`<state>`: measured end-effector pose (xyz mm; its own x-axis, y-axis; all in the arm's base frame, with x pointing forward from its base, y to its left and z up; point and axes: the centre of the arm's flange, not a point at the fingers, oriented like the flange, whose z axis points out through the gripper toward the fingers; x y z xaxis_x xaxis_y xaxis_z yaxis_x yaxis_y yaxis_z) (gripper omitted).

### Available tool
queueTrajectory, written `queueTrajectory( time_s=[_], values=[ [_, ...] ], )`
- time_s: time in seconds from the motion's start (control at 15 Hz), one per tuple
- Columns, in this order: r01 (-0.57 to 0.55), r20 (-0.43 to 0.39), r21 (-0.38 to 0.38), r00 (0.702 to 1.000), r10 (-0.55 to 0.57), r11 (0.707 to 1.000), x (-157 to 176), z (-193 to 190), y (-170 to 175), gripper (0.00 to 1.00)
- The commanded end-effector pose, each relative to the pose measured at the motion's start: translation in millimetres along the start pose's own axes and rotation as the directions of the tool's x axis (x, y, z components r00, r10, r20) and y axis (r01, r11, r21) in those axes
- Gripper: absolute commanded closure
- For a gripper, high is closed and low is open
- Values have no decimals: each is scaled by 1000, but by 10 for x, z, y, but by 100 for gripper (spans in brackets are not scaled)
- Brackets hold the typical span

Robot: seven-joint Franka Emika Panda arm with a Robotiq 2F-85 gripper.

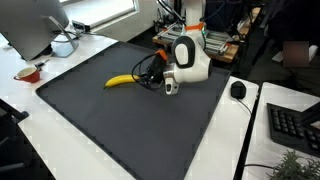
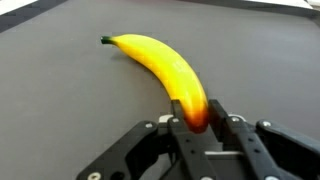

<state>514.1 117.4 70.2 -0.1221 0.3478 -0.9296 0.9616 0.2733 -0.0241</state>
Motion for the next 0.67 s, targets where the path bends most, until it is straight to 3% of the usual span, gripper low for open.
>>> queueTrajectory(
  time_s=[0.0,0.4,0.6],
  values=[
    [-33,39,22,999,32,999,-58,-56,-21,92],
    [-65,95,23,993,63,998,-116,-93,-52,92],
    [-35,56,28,998,34,999,-49,-101,-52,92]
  ],
)
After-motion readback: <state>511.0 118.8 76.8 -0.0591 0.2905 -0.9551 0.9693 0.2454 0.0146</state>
